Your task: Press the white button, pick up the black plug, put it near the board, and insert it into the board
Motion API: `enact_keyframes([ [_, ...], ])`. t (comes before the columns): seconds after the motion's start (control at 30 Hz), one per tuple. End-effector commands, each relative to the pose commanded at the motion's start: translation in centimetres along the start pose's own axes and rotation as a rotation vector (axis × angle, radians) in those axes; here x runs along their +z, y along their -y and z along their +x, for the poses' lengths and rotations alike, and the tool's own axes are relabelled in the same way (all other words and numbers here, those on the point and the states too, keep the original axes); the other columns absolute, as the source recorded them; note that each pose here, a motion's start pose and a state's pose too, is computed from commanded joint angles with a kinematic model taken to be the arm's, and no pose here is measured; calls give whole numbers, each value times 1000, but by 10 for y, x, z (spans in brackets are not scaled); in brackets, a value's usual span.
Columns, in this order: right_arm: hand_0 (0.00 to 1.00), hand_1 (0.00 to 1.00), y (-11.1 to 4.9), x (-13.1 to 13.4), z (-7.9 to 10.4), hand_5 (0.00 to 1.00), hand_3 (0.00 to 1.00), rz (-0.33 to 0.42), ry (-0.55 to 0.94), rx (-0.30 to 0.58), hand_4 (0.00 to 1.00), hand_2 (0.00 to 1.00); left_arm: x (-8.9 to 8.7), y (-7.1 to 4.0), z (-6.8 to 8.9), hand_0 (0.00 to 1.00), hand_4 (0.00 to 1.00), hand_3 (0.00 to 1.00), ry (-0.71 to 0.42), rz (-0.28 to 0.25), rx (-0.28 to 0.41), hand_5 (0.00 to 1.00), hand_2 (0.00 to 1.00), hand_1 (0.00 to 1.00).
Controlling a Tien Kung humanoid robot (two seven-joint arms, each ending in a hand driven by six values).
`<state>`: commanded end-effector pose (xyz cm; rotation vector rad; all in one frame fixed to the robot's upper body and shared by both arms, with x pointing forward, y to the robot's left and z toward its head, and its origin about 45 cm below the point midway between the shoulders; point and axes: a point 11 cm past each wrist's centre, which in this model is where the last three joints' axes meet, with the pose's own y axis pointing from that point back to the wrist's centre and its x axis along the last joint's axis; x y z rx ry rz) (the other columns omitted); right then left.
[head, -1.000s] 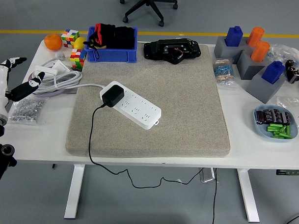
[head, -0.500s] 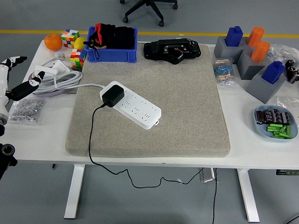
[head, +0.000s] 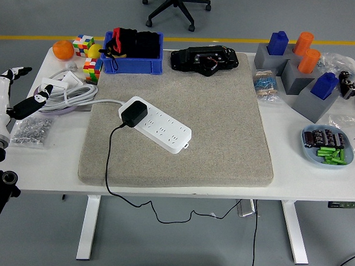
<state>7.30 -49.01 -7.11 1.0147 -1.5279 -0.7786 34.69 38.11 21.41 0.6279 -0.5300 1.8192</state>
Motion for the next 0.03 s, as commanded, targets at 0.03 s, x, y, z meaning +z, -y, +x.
enact_keyframes([
  [0.03, 556, 484, 0, 0, 0, 386, 508, 0, 0, 0, 645, 505, 0, 0, 0, 871, 825, 765, 0, 0, 0, 383, 817, 873],
])
